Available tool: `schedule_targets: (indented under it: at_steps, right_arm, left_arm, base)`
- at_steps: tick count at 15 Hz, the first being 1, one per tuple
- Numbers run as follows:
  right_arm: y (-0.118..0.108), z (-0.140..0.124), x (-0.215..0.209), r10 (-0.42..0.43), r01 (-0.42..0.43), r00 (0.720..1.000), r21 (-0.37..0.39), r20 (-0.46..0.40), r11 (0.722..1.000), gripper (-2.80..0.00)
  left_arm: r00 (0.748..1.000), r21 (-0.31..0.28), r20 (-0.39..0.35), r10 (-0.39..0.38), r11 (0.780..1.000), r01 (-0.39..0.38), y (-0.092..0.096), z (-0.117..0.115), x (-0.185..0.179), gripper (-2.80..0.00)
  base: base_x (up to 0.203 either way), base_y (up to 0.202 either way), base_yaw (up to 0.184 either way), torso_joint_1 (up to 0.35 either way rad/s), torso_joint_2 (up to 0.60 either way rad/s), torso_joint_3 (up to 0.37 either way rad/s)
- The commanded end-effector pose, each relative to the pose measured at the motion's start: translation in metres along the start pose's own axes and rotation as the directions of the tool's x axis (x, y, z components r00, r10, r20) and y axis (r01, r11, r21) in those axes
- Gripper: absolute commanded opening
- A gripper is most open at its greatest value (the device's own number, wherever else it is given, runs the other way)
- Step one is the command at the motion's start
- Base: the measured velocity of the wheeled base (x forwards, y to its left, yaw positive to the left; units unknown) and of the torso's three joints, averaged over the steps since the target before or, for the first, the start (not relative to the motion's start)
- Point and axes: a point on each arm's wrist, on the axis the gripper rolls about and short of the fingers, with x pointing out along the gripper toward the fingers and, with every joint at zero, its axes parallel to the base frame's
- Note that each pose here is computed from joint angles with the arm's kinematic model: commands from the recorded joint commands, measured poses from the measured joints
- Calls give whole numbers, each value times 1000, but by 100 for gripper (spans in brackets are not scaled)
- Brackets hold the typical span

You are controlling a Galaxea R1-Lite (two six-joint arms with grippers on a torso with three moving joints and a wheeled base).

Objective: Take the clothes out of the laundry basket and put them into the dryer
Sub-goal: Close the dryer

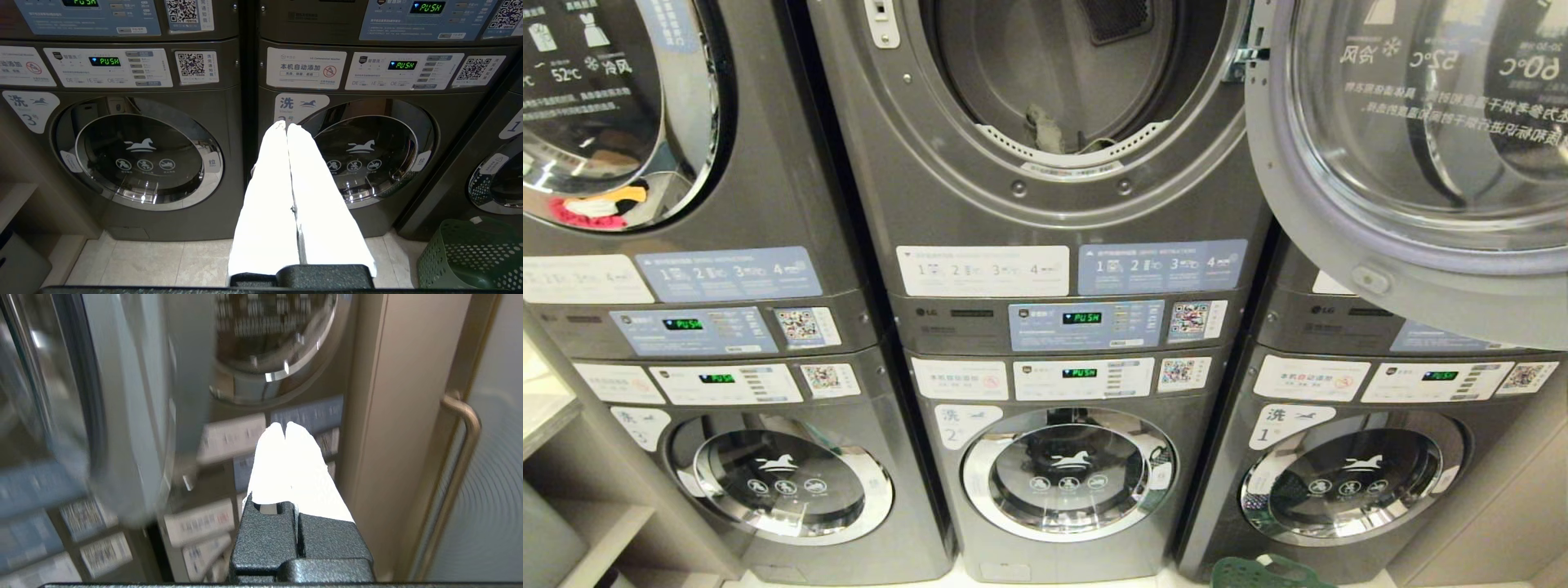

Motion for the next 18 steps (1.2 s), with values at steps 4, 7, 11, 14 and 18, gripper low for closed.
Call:
schedule_targets:
  at_steps: [4, 7, 11, 14, 18]
  right_arm:
    - [17, 6, 30, 1, -2, 999, -24, -33, 1000, -280]
    - [17, 6, 31, 3, -4, 999, -20, -32, 1000, -280]
    - [21, 5, 31, 150, -150, 988, -6, -27, 989, -280]
    - [21, 4, 27, 250, -250, 968, -1, -16, 968, -280]
    - [15, 1, 10, 371, -371, 928, 1, 19, 928, -280]
  left_arm:
    - [1000, -1, 0, 1, 1000, -1, 0, 0, 0, -280]
    - [1000, -1, 0, 1, 1000, -1, 0, 0, 0, -280]
    - [1000, -1, -2, 1, 1000, -1, 0, -1, 0, -280]
    - [1000, -1, -1, 1, 1000, -1, 0, 0, 0, -280]
    - [1000, -1, -1, 1, 1000, -1, 0, 0, 0, -280]
  base:
    - [0, 0, 0, 0, 0, 0]
    - [0, 0, 0, 0, 0, 0]
    - [0, 0, 0, 0, 0, 0]
    - [0, 0, 0, 0, 0, 0]
    - [0, 0, 0, 0, 0, 0]
